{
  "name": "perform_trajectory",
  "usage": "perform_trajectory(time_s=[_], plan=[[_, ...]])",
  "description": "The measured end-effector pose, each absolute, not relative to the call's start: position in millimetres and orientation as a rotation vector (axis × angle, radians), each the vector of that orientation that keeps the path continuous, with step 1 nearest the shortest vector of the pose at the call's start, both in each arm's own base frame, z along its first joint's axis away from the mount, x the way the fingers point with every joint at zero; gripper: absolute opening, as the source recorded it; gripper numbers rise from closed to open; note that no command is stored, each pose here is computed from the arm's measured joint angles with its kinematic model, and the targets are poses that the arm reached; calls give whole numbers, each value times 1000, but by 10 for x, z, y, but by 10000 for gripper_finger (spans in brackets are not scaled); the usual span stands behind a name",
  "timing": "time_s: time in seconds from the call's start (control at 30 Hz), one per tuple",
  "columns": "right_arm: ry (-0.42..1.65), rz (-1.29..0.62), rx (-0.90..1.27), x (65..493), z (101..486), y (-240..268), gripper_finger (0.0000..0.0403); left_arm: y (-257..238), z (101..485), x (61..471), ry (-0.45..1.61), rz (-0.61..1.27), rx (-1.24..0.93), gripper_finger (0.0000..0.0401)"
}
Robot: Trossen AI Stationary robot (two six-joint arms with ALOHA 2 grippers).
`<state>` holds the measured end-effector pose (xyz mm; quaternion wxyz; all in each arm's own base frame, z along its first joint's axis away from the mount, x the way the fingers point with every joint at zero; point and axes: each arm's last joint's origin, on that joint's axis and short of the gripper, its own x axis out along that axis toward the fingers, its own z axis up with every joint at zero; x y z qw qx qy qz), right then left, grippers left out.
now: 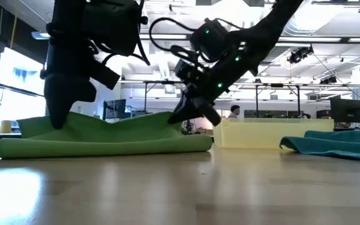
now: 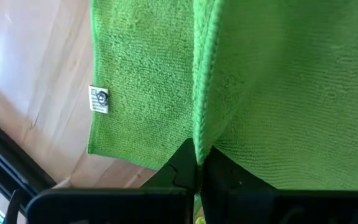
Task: Roll microfiber towels into tight, uniform cylinder then place into a basket
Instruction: Fold the top green microfiber towel
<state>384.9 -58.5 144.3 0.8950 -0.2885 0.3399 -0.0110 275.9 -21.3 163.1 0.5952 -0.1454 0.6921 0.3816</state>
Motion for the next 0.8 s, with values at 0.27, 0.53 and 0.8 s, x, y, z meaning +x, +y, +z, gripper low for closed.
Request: perform_trajectory(time_s=[0.27, 0.53, 0.8], plan=[[722, -31, -587, 3945, 1397, -685, 0, -173, 1634, 2762, 1578, 928, -315, 0], [722, -35, -584, 3943, 1401, -708, 0, -168, 1638, 2754, 1584, 925, -283, 0], [693, -26, -649, 3962, 1429, -713, 0, -159, 1671, 2667, 1649, 994, -257, 0]])
